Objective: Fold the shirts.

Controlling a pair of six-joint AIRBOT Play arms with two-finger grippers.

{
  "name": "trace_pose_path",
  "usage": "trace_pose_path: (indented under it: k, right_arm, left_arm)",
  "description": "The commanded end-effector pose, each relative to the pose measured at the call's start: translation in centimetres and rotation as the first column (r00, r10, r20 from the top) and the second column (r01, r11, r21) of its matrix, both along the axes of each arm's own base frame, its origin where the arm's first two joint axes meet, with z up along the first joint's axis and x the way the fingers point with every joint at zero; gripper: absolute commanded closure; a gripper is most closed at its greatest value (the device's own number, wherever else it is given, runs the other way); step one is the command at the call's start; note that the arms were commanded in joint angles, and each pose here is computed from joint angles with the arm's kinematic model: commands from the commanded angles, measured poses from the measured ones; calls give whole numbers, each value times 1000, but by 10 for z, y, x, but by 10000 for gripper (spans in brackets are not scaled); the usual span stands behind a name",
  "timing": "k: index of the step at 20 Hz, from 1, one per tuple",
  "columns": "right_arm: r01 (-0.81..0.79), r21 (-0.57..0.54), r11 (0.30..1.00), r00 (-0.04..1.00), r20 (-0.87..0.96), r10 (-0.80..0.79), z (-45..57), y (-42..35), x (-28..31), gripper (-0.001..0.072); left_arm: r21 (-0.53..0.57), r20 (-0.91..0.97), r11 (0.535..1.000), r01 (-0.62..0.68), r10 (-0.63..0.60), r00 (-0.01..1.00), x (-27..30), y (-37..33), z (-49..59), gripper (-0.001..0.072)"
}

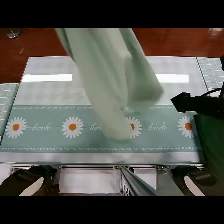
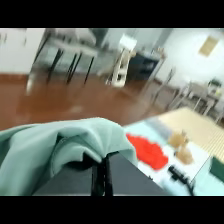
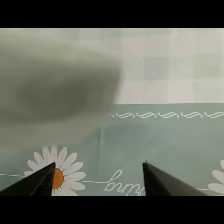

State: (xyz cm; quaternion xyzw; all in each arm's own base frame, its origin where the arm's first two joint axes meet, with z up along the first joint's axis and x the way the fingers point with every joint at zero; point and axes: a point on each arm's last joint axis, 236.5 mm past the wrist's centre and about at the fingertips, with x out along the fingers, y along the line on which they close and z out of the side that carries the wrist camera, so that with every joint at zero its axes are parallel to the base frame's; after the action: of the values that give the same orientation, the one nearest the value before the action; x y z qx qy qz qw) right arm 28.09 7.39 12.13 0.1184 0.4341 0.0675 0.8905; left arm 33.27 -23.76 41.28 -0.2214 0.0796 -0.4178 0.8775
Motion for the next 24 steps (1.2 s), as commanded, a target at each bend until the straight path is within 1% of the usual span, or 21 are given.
trace_pose_path:
  k: [1,3,4,6,7,8,9,10,12,14,15,16,17,18,19,20,21,22,24]
  right_arm:
    - [-1,-1,1000,1000,8,1,2,0,0,85]
    - [2,-7,1000,1000,11,-2,2,-2,0,84]
    - [3,-9,1000,1000,10,-3,1,-2,1,84]
    - [5,-5,1000,1000,5,-5,-2,-1,5,85]
    - [12,1,1000,1000,1,-12,-5,0,9,84]
    - [32,18,999,999,-16,-32,-11,1,13,84]
    - [42,26,999,998,-39,-41,-18,2,18,84]
    - [56,-6,998,997,-47,-56,-25,-7,25,84]
    - [180,-83,980,977,-97,-187,-32,-61,34,84]
    - [327,-156,932,924,-155,-350,-43,-133,18,84]
    - [394,-168,904,880,-214,-424,-56,-158,-1,84]
    - [446,-156,881,834,-285,-473,-75,-170,-22,84]
    - [461,-116,880,811,-346,-471,-97,-166,-35,84]
    - [458,-54,887,800,-410,-438,-120,-151,-45,85]
    - [420,18,907,808,-463,-364,-140,-127,-53,85]
    - [385,102,917,817,-499,-288,-155,-101,-59,85]
    - [364,167,916,823,-517,-233,-163,-82,-63,85]
    - [347,220,912,827,-530,-187,-168,-66,-66,85]
    - [325,214,921,816,-556,-158,-179,-60,-77,85]
  left_arm:
    - [180,-271,983,40,10,963,10,-15,-141,684]
    - [264,-498,956,131,19,867,-7,-4,-249,683]
    - [282,-580,947,156,39,813,-17,6,-290,683]
    - [295,-710,934,202,73,700,-39,23,-355,682]
    - [304,-746,928,217,90,660,-47,31,-378,682]
    - [307,-769,927,216,107,630,-50,38,-392,642]
    - [313,-781,924,218,120,612,-49,44,-398,356]
    - [339,-780,916,216,145,609,-44,57,-397,16]
    - [459,-746,863,210,246,619,-32,105,-383,7]
    - [609,-704,783,127,460,541,-30,185,-382,8]
    - [641,-701,763,82,539,466,-40,219,-389,8]
    - [621,-732,782,50,556,395,-52,232,-402,8]
    - [546,-796,837,30,508,328,-66,225,-418,9]
    - [450,-856,892,48,416,306,-79,204,-433,9]
    - [355,-899,929,102,309,311,-94,177,-446,9]
    - [289,-925,948,136,239,295,-110,158,-458,9]
    - [249,-942,955,163,200,268,-125,145,-470,9]
    - [239,-952,955,177,194,239,-138,138,-483,9]
    - [239,-958,951,199,197,211,-151,130,-499,9]
